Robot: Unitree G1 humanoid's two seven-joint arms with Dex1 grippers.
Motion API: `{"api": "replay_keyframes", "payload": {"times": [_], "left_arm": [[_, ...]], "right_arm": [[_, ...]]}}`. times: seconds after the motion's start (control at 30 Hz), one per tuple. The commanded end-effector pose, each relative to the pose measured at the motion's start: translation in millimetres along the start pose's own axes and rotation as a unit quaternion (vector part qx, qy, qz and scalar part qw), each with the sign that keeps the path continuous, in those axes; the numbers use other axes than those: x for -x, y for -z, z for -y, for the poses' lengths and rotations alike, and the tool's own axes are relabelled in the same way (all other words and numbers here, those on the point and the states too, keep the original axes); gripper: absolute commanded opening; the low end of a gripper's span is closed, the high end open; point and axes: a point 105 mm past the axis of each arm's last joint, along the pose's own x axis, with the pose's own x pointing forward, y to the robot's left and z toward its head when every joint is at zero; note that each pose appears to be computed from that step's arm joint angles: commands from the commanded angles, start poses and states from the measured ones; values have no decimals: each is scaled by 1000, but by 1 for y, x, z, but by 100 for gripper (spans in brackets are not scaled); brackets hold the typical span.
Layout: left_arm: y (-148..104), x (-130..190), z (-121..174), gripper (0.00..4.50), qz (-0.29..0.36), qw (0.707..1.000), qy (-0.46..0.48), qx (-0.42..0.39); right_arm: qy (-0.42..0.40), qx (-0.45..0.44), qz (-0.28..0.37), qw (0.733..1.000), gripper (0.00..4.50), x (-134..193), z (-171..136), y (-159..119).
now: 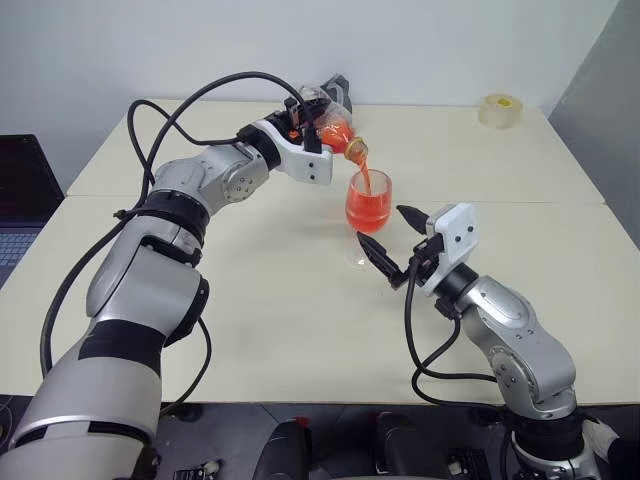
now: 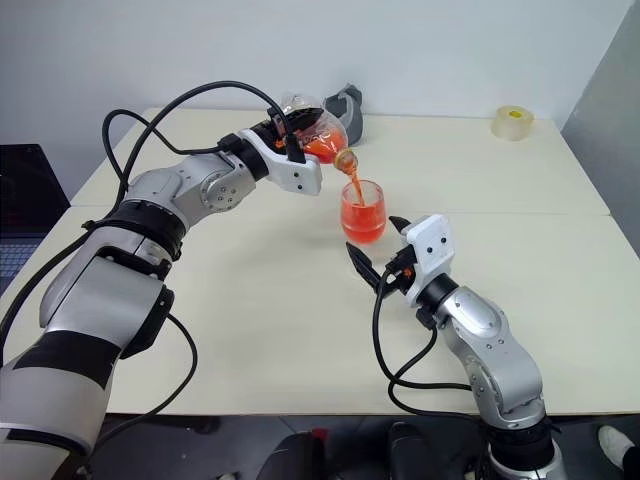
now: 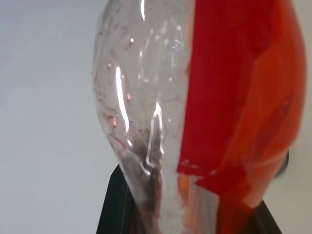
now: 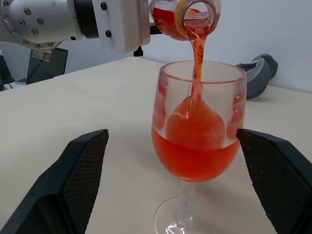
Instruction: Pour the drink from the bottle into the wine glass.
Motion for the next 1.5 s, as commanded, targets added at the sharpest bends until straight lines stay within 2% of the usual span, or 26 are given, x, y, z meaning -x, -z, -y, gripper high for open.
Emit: {"api": "replay_keyframes", "payload": {"times": [0.03,0.57,0.67,0.83,0.97,1.1,1.3,1.4,1.5], "left_arm": [[3,-1,-18,75,-3,999,-26,23],[-14,-1,-4,75,28,993,-8,118],[-15,0,-3,75,26,984,-15,173],[5,8,9,75,-28,931,-44,361],[32,33,38,75,-96,866,-57,488],[52,66,69,75,-158,792,-88,583],[69,103,101,75,-217,705,-143,660],[75,113,109,75,-236,683,-160,673],[78,119,114,75,-249,678,-169,671]], "right_arm": [[-10,12,33,999,450,2,-6,-16],[-18,13,34,999,450,1,-7,-17],[-24,18,35,999,450,1,-9,-18],[-98,23,17,995,450,12,-22,-19],[-179,29,-15,983,450,23,-34,-19],[-211,39,-33,976,450,22,-36,-18],[-213,46,-43,975,450,0,-37,-13],[-218,51,-43,974,450,-6,-39,-12],[-226,53,-43,972,450,-8,-42,-11]]}}
